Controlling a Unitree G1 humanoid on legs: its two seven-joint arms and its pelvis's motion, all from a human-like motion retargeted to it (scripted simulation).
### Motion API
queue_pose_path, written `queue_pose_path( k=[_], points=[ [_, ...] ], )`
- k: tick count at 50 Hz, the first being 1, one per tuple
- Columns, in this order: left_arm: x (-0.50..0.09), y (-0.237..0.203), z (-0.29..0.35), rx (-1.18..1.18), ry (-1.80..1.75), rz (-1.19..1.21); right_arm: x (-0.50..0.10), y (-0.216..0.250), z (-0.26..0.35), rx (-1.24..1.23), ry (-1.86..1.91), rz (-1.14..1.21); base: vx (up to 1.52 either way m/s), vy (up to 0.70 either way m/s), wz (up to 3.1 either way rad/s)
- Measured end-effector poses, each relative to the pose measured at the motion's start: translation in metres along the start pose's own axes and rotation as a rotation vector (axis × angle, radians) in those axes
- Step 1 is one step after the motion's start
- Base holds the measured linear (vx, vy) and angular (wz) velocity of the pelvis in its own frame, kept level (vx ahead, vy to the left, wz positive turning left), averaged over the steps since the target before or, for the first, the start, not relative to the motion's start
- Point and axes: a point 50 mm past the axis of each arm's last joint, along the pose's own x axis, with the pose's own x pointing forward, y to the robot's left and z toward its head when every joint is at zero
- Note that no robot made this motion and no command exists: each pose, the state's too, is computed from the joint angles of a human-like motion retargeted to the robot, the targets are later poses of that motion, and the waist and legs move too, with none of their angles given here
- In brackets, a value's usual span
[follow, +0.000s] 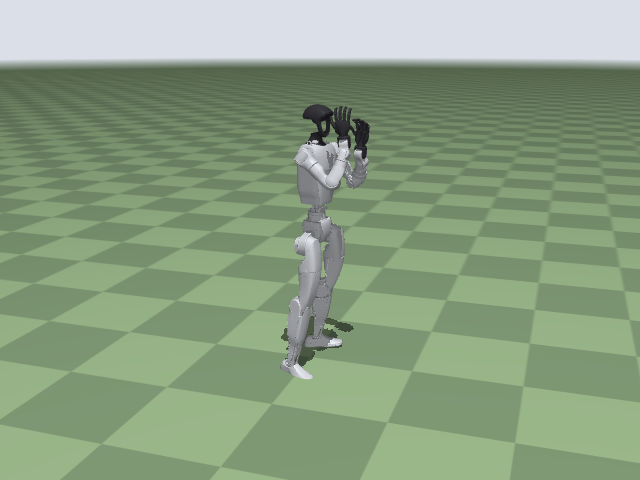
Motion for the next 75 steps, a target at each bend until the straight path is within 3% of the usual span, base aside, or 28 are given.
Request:
queue_pose_path(
  k=[6, 13, 18, 23, 28, 36, 42, 47, 50, 55, 63, 70, 75],
  points=[
    [-0.020, 0.003, 0.016, -0.208, 0.078, -0.034, -0.006, -0.015, 0.002, 0.022, 0.024, -0.026, 0.00, 0.00, 0.07],
    [0.030, -0.005, 0.003, 0.042, -0.115, 0.018, -0.063, -0.004, 0.029, 0.203, 0.221, 0.216, 0.00, 0.02, 0.51],
    [0.025, -0.004, -0.003, 0.000, -0.042, 0.079, -0.037, 0.017, 0.025, 0.170, 0.105, 0.293, -0.01, -0.01, -0.25],
    [-0.009, 0.018, 0.013, -0.020, 0.039, 0.061, 0.008, 0.017, 0.005, 0.045, -0.005, 0.114, -0.02, -0.02, -0.46],
    [-0.004, 0.010, 0.018, -0.040, 0.000, 0.000, -0.002, 0.008, -0.001, 0.055, 0.049, 0.047, -0.01, 0.00, 0.23],
    [0.038, -0.008, -0.007, -0.017, -0.030, 0.066, -0.025, 0.034, 0.021, 0.249, 0.099, 0.320, -0.02, 0.00, 0.29],
    [0.001, 0.011, -0.006, -0.092, 0.091, 0.131, 0.028, 0.045, 0.000, 0.077, -0.019, 0.102, -0.02, -0.02, -0.44],
    [-0.012, 0.011, 0.003, -0.085, 0.104, 0.102, 0.016, 0.018, -0.008, 0.075, 0.044, -0.023, -0.01, 0.00, 0.08],
    [0.007, 0.007, 0.003, -0.063, 0.017, 0.082, -0.016, 0.005, 0.003, 0.121, 0.112, 0.036, -0.01, 0.01, 0.53],
    [0.031, -0.003, -0.004, -0.092, -0.016, 0.125, -0.028, 0.030, 0.016, 0.327, 0.166, 0.213, -0.01, 0.00, 0.20],
    [-0.013, 0.029, 0.015, -0.015, 0.067, 0.167, 0.035, 0.055, 0.014, 0.138, -0.072, 0.095, 0.00, -0.01, -0.41],
    [0.017, 0.014, 0.015, 0.014, -0.074, 0.074, -0.022, 0.012, 0.018, 0.127, 0.067, 0.156, 0.01, 0.02, 0.52],
    [0.038, -0.003, -0.002, -0.077, -0.036, 0.124, -0.022, 0.036, 0.017, 0.233, 0.105, 0.352, 0.00, 0.01, 0.26]
  ],
)
